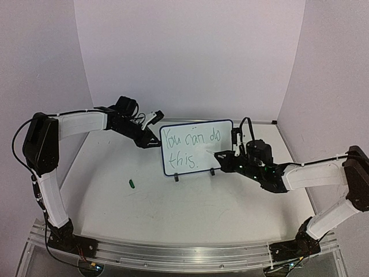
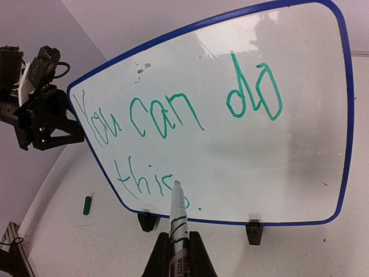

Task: Write a sentence on the whiteboard
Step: Write on the whiteboard with the whiteboard marker without the cap, then pick up the pen cap from the center of the board.

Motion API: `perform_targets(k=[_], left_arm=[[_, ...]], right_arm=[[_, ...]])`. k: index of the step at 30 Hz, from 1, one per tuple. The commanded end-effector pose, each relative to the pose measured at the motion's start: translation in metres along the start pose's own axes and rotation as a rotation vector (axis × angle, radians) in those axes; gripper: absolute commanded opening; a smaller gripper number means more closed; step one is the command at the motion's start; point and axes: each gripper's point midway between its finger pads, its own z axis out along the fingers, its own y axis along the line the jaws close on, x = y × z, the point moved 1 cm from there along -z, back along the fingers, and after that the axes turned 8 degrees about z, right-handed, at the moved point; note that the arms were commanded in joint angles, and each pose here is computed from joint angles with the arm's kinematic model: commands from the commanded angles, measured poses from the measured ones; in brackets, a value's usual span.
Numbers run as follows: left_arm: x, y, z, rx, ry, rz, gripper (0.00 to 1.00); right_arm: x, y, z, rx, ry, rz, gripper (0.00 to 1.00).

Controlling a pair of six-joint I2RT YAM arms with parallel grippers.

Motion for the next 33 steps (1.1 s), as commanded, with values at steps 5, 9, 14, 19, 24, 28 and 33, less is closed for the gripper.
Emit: perform_targets(k=[5,9,14,19,24,28,33], left_arm=[[-0.005,0.004,-0.007,-0.031,-0.01,0.012,0.52],[-0.011,0.011,-0.017,-0.113,-0.038,0.027,0.61],[-0.015,0.023,-0.037,-0.268,-0.067,0.057,0.65],[-0.024,0.035,-0.055,-0.386,-0.084,0.059,0.66],[-0.03,0.038,-0.062,-0.413,-0.102,0.019,0.67],[-0.023,0.036,-0.06,-0.406,-0.098,-0.072,0.67],[-0.008,0.027,-0.065,-0.416,-0.157,-0.23,0.66]], right_arm=[[-0.013,-0.001,-0.011,0.021,-0.046,-0.013,0.0],[-0.017,0.001,-0.015,0.015,-0.056,-0.013,0.0],[-0.027,0.006,-0.028,0.009,-0.076,-0.024,0.0],[-0.039,0.013,-0.044,0.006,-0.088,-0.074,0.0],[-0.045,0.019,-0.054,-0.007,-0.084,-0.116,0.0],[-0.045,0.021,-0.06,-0.015,-0.078,-0.132,0.0],[-0.042,0.019,-0.065,-0.014,-0.067,-0.142,0.0]])
